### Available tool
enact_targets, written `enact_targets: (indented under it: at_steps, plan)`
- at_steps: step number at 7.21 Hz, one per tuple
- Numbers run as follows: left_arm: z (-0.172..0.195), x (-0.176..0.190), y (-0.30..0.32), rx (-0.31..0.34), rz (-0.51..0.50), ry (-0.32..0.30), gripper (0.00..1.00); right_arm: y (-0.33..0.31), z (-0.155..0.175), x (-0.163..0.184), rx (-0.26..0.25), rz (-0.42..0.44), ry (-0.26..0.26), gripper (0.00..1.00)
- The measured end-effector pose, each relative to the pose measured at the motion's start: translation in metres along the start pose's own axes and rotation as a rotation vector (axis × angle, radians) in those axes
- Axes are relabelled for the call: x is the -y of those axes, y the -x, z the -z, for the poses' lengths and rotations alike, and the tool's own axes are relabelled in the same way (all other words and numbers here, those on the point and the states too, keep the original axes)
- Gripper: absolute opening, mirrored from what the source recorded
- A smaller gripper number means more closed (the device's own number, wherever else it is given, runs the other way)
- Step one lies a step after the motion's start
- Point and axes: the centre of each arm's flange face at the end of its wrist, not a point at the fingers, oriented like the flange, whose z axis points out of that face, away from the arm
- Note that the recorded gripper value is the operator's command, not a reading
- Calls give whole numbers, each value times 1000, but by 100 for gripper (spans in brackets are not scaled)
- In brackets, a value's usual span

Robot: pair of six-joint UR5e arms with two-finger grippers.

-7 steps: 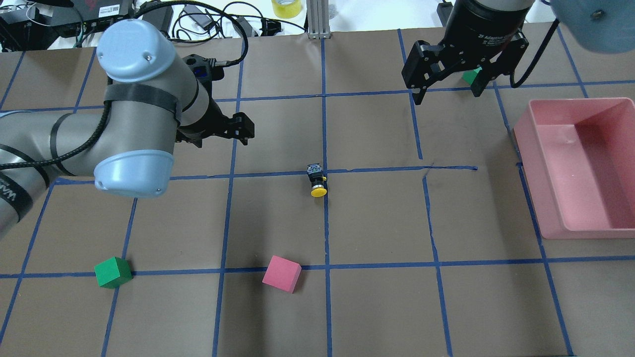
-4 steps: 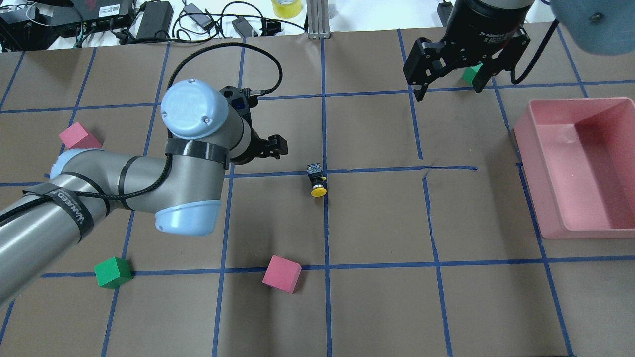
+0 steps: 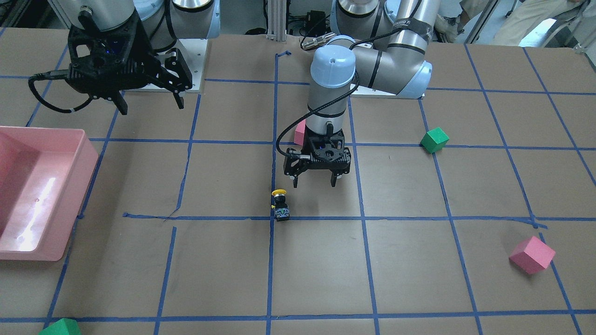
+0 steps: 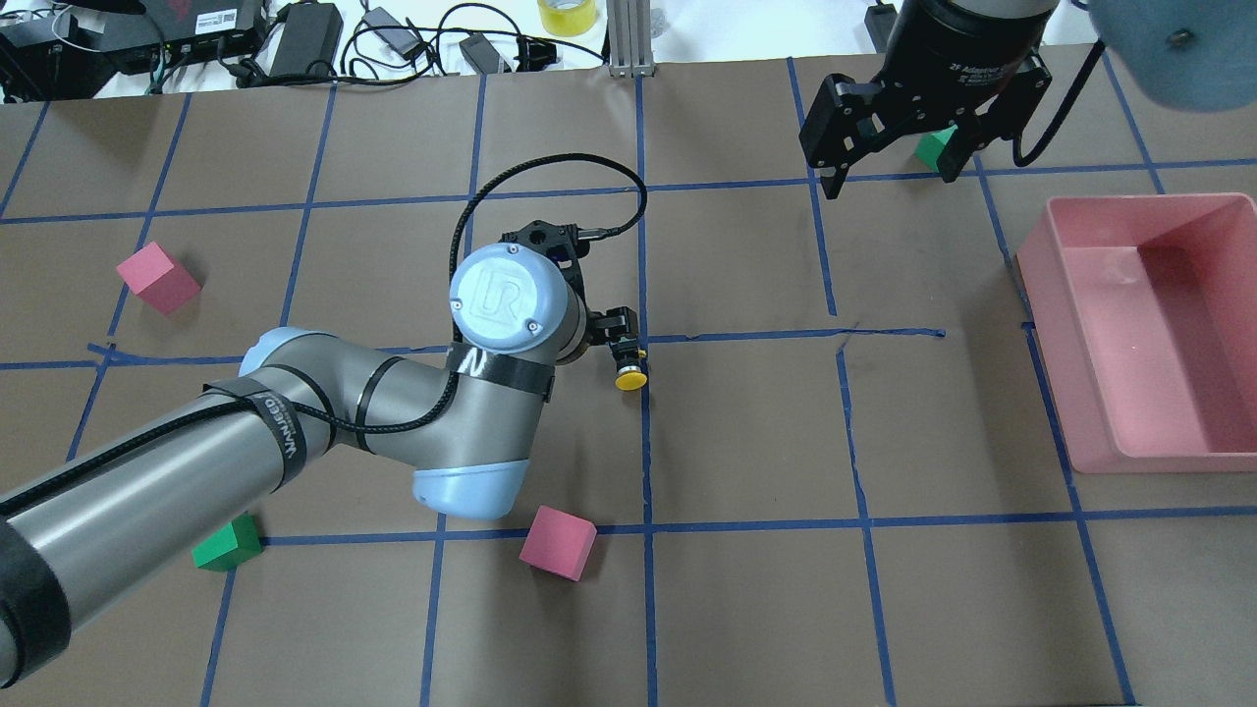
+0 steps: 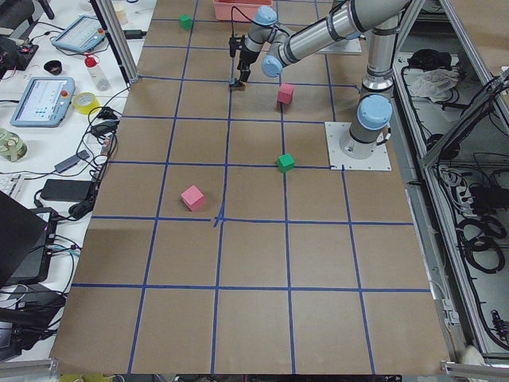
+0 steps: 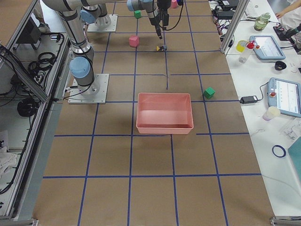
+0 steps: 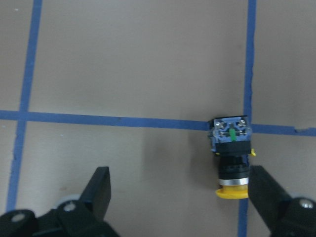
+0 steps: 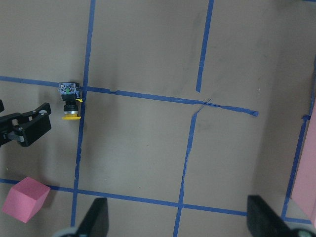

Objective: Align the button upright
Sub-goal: 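Move the left gripper across the table toward the lying switch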

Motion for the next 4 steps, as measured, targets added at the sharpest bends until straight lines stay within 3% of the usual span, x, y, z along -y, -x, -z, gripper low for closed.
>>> enact_targets:
  at_steps: [4]
  plan:
    - [-40,-15,-25,-24,4,-20,98,0,6,-5,-5,-1,-8,100]
